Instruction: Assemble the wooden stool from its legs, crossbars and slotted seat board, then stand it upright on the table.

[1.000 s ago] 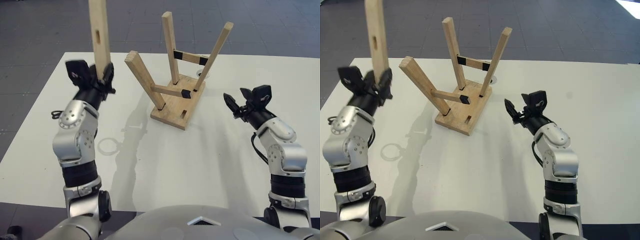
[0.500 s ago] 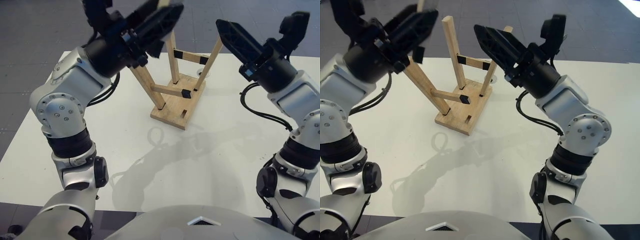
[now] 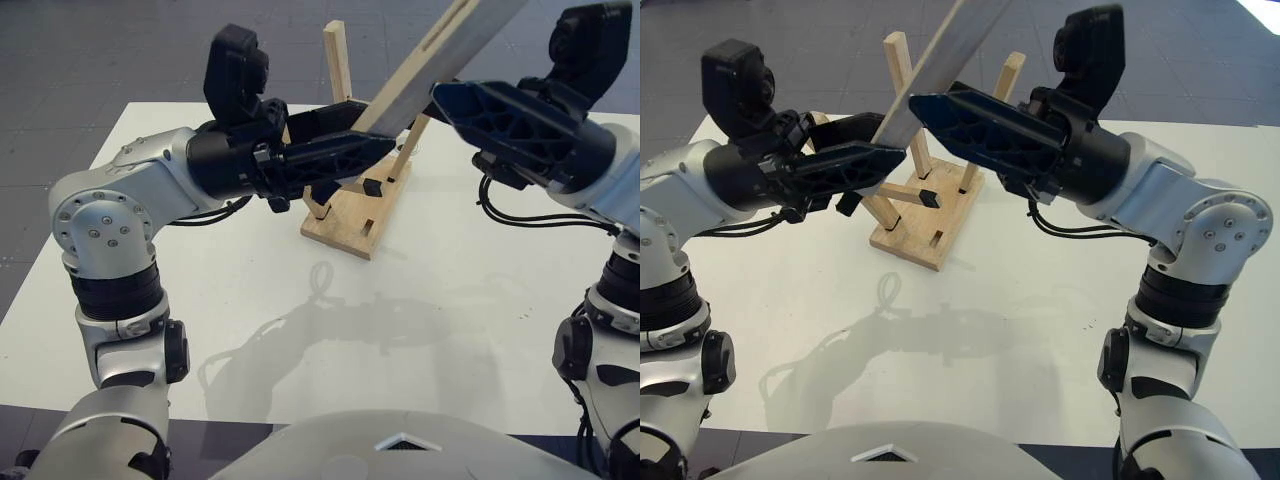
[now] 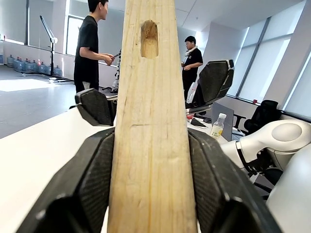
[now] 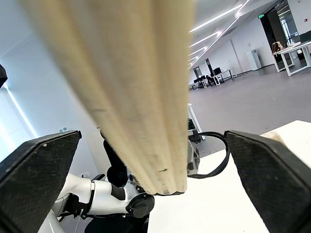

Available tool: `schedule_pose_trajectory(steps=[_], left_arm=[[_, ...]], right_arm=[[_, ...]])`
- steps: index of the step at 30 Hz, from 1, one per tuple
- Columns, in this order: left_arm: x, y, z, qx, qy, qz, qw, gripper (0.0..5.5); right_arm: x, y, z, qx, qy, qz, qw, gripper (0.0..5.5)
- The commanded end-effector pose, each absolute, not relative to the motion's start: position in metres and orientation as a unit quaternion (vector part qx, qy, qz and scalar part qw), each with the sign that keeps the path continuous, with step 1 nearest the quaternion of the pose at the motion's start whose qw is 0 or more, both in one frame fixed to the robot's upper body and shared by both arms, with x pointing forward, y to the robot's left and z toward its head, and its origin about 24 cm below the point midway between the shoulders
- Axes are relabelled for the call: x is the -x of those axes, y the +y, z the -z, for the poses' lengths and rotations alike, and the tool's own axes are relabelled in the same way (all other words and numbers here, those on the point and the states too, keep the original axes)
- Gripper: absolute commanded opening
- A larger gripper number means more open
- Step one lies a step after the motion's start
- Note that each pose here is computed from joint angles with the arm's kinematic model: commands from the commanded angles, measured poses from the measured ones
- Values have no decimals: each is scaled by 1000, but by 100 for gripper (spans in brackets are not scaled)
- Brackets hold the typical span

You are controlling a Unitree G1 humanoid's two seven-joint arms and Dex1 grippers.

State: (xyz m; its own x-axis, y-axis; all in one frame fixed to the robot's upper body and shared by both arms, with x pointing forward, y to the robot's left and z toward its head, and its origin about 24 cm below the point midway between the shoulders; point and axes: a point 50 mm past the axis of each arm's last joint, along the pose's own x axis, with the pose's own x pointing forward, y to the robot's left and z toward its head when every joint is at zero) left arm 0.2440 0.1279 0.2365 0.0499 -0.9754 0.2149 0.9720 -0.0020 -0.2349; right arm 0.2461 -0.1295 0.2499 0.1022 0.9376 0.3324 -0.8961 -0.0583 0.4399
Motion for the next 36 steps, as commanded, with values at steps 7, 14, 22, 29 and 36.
schedule_pose_trajectory(steps=[7,14,22,29,36], left_arm=[[-242,129,-232,146,19,695,704,205],[-241,130,-228,140,28,698,702,205],[-241,129,-225,142,27,698,702,205],[-237,127,-228,142,17,710,690,299],[-244,150,-237,116,-4,674,729,353]], right_arm=[[-244,-126,-247,-240,57,-684,687,425],[-243,-126,-251,-244,46,-692,678,309],[-238,-124,-248,-230,48,-696,679,223],[-236,-124,-248,-234,45,-699,674,204],[-237,-132,-241,-225,55,-683,693,204]])
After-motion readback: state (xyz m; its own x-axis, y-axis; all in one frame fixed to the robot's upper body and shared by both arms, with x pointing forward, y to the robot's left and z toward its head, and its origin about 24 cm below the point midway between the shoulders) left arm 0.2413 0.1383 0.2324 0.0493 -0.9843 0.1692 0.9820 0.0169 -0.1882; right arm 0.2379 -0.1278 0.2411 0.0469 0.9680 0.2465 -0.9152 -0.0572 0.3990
